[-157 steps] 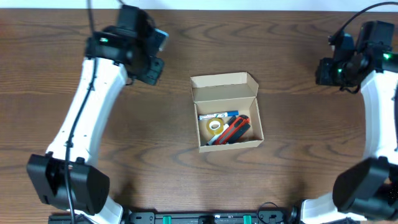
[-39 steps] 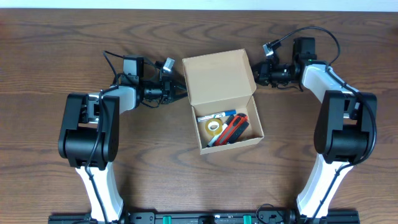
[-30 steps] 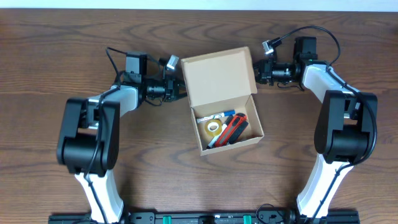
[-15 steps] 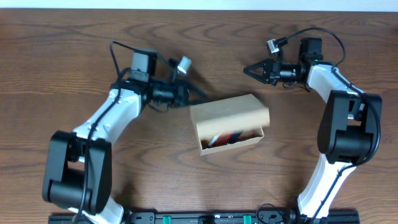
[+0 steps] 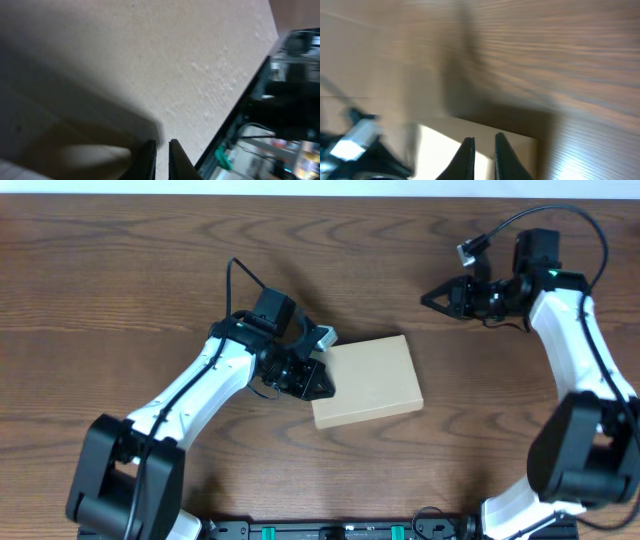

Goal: Pack container
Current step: 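Press down on the closed lid with the left gripper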

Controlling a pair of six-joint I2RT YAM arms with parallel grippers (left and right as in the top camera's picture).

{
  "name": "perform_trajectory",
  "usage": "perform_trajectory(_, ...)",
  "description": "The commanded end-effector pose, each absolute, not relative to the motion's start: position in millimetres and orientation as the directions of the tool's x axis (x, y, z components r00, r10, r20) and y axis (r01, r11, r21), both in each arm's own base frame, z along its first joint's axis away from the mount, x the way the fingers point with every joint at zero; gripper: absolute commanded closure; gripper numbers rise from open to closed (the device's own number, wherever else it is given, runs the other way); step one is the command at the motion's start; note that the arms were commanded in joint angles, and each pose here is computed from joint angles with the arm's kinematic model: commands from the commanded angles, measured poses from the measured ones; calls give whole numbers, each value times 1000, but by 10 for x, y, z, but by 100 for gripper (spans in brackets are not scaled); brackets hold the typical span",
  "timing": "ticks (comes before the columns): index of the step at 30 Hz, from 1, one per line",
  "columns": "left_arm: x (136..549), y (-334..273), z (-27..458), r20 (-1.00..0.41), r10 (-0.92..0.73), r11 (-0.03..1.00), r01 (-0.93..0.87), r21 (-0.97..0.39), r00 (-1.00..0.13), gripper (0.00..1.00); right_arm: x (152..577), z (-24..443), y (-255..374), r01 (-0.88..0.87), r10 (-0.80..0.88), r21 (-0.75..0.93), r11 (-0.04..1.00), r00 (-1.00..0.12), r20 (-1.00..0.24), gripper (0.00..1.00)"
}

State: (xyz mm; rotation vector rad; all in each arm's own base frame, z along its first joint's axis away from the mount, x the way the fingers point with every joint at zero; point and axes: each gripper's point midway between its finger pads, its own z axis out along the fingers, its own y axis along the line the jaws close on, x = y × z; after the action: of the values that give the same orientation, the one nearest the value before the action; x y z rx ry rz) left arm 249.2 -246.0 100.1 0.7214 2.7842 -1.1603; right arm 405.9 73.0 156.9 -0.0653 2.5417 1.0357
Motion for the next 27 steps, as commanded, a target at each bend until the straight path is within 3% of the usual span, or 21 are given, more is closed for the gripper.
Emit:
perform_trajectory(1,2676,-2172,835,-239,419,735,482,-478,-876,89,4072,1469,325,-132,67,430,893,-906,-418,92)
perform_trajectory(7,2791,-2127,1093,-329,409,749,519,-412,-851,89,3996,1390,148,-92,47,329,940,-919,-392,92)
perform_trajectory(14,2939,-2169,1563,-447,389,736,564,-374,-805,86,3983,1384,149,-97,41,327,940,-920,-389,95)
perform_trajectory(23,3015,-1881,1722,-457,397,824,529,-205,-796,82,3976,1403,206,-122,27,349,929,-919,-394,96)
perform_trajectory(27,2959,-1911,1740,-457,418,823,541,-176,-785,86,3972,1401,206,-121,28,349,929,-920,-392,94)
